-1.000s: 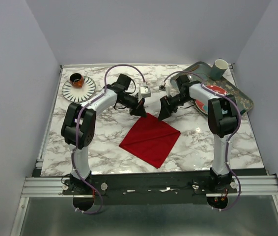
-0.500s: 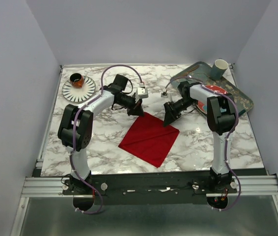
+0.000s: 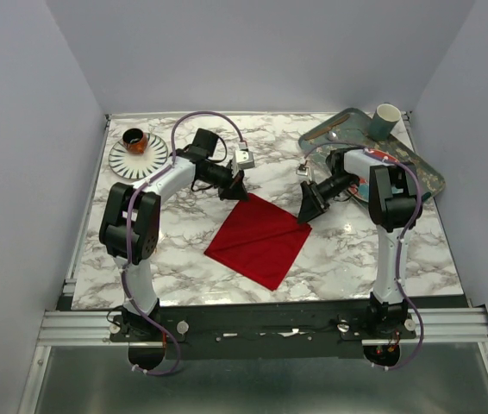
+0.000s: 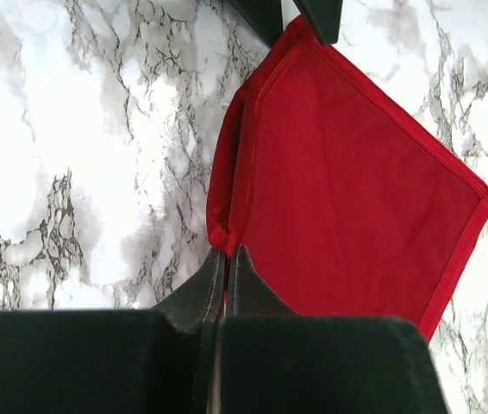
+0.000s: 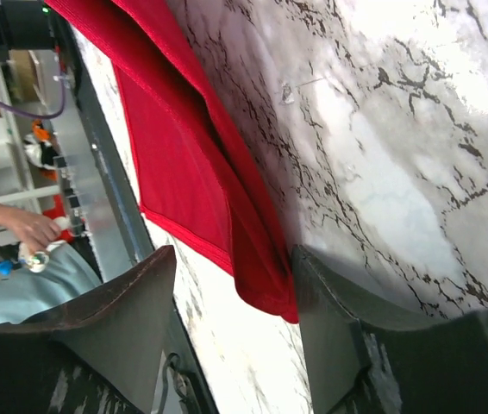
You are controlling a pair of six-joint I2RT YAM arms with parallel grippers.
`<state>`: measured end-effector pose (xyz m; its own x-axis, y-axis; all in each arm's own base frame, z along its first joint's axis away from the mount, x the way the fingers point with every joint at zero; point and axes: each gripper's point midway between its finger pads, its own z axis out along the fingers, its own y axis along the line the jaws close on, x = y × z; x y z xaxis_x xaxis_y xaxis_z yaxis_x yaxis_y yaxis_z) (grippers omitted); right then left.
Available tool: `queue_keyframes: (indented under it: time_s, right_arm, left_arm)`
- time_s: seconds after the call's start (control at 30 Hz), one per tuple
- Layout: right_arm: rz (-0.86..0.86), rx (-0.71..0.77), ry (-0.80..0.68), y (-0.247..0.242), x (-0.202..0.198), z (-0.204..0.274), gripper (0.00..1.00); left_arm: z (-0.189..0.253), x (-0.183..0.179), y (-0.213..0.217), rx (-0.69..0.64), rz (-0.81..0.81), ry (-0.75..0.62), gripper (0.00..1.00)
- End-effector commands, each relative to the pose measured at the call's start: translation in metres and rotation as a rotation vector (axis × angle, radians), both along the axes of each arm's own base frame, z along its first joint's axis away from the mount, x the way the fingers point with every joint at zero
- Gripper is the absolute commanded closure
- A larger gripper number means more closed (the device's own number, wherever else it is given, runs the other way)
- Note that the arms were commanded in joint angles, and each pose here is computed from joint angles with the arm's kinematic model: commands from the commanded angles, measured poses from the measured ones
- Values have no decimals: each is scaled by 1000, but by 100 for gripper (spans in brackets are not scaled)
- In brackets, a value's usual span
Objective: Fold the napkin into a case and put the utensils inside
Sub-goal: Pick up the upper triangle-folded napkin from the center of the board.
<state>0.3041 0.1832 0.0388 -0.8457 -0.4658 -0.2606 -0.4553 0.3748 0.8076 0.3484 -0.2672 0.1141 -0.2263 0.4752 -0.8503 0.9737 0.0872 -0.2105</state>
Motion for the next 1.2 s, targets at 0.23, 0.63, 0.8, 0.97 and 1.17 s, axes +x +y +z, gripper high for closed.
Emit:
queue_keyframes:
  time_s: [0.23,0.63,0.8,0.97,1.17]
  right_arm:
    - [-27,21,133,1,-10,-11,46]
    - [-54,34,151,3,-6,-10,74]
    - [-40,56,137,4,-6,1,99]
    - [-18,56,37,1,-4,20,99]
    - [-9,-16,-154,-8,8,37,99]
  left_arm:
    - [11,12,8,-11,30,-40,100]
    - [12,16,11,-21,61,-29,100]
    - [17,16,12,-27,59,-27,100]
    - [32,11,16,-28,47,-43,100]
    - [58,5,23,-32,20,-127,100]
